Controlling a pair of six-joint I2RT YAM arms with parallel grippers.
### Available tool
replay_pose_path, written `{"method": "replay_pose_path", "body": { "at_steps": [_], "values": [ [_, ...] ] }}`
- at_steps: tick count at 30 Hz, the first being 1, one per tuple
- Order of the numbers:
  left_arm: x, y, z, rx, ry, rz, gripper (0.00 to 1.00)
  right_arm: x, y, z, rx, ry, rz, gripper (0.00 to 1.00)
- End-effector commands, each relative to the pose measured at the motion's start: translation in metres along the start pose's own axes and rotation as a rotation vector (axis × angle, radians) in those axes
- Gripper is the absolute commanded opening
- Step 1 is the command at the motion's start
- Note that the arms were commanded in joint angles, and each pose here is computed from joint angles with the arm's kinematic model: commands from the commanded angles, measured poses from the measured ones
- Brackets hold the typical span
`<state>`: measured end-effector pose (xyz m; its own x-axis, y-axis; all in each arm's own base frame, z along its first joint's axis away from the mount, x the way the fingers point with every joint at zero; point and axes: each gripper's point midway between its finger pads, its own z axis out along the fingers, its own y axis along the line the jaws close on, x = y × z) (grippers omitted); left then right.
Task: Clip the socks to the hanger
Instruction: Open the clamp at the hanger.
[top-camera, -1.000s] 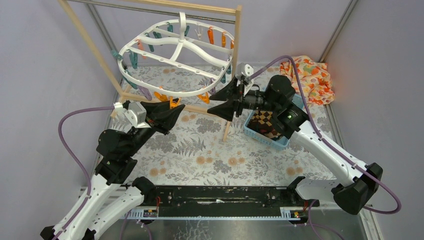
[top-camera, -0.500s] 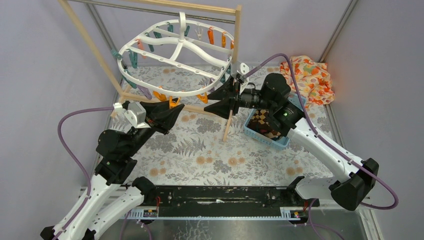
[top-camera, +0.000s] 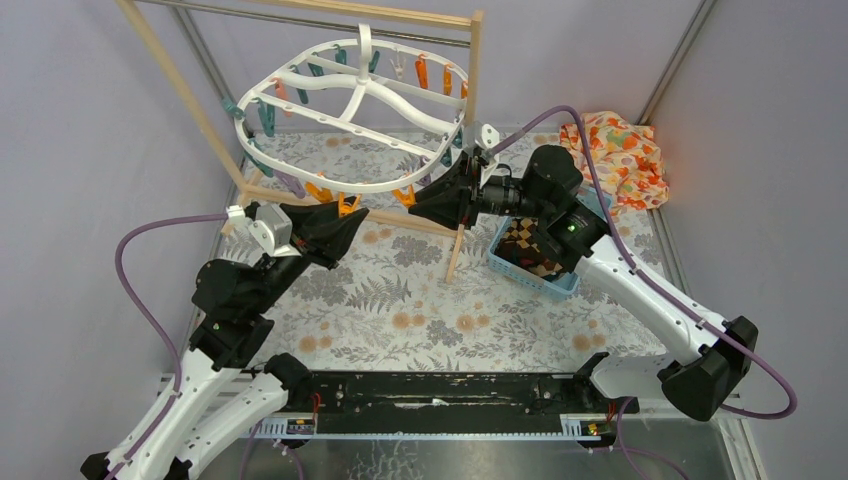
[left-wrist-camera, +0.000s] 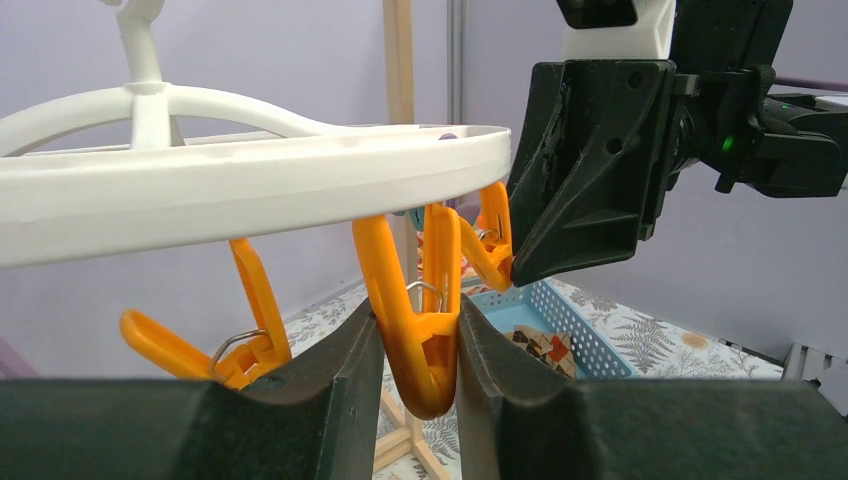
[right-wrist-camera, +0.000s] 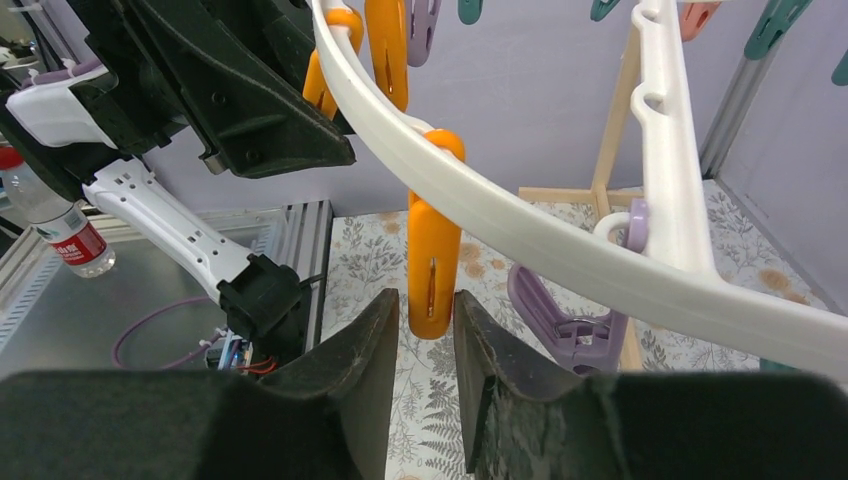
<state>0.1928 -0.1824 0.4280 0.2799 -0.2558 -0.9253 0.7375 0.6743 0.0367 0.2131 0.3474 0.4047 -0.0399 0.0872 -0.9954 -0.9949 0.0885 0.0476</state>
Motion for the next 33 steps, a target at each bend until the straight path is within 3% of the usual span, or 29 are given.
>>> {"method": "replay_pose_path", "body": {
  "at_steps": [1, 5, 27, 33],
  "values": [
    [-0.014, -0.003, -0.004, 0.017, -0.029, 0.027, 0.0, -0.025, 0.003, 0.003, -0.008, -0.068, -0.061, 0.36],
    [-0.015, -0.004, -0.005, 0.017, -0.029, 0.024, 0.0, -0.025, 0.003, 0.005, -0.016, -0.075, -0.056, 0.4],
    [-0.028, -0.007, -0.006, 0.027, -0.055, 0.021, 0.02, -0.006, 0.001, 0.004, -0.012, -0.053, -0.029, 0.38],
    [-0.028, -0.008, -0.006, 0.034, -0.055, 0.016, 0.02, -0.008, 0.002, 0.003, -0.012, -0.06, -0.033, 0.32]
  ]
}}
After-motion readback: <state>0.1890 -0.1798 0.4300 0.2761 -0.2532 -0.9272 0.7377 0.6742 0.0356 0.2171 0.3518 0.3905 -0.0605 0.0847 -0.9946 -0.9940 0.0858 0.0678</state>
